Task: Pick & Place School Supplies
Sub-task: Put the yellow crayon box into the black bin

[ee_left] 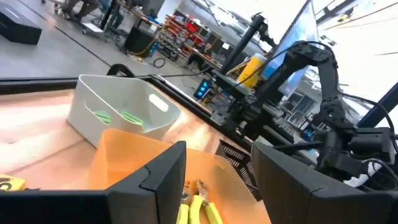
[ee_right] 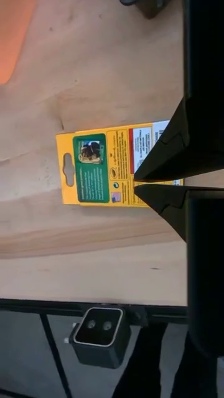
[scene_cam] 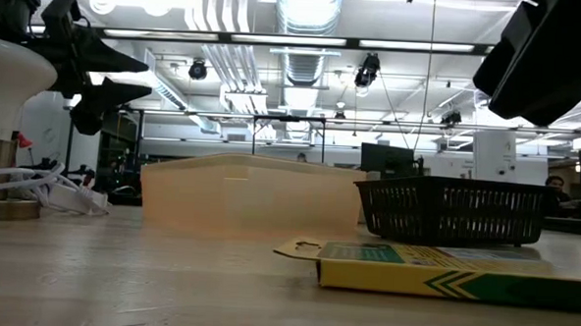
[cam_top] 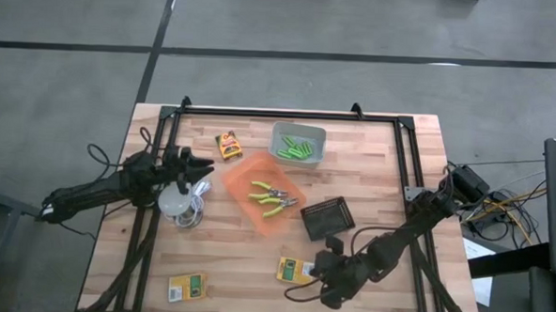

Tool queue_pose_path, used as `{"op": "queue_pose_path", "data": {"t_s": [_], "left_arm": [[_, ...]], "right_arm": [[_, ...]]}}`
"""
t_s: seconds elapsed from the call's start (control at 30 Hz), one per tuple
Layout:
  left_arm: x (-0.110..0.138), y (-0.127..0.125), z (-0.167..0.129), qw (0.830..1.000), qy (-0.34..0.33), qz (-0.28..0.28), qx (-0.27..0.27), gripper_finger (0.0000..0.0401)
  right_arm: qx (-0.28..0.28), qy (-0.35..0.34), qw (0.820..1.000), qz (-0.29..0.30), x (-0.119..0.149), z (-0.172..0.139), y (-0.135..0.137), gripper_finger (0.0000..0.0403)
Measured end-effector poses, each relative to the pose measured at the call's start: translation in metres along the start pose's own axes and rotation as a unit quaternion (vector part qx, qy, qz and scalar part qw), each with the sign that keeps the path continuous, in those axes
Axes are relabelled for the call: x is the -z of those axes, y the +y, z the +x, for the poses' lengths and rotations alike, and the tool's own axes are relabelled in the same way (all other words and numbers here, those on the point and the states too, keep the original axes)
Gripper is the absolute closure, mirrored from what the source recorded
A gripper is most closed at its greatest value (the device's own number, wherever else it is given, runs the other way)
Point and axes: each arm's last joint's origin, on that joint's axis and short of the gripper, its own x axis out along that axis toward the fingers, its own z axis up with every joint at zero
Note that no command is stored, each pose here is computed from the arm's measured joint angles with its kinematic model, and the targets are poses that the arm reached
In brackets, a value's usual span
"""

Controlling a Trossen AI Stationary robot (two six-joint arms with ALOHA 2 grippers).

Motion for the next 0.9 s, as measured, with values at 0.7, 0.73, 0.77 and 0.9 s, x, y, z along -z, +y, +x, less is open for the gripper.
{"op": "queue_pose_path", "data": {"t_s": [0.7, 0.73, 0.77, 0.9], "left_arm": [[-0.089, -0.061, -0.017, 0.984, -0.032, -0.167, 0.049, 0.0215], [-0.096, -0.065, -0.018, 0.981, -0.028, -0.184, 0.055, 0.0215], [-0.102, -0.070, -0.018, 0.978, -0.026, -0.199, 0.063, 0.0215], [-0.118, -0.084, -0.011, 0.974, -0.002, -0.212, 0.084, 0.0215]], "right_arm": [[0.033, 0.003, 0.998, -0.046, -0.010, 0.008, -0.019, 0.0385], [0.034, 0.003, 0.998, -0.053, -0.010, 0.009, -0.020, 0.0385], [0.035, 0.003, 0.998, -0.059, -0.011, 0.009, -0.020, 0.0385], [0.038, 0.006, 0.997, -0.070, -0.010, 0.010, -0.023, 0.0385]]}}
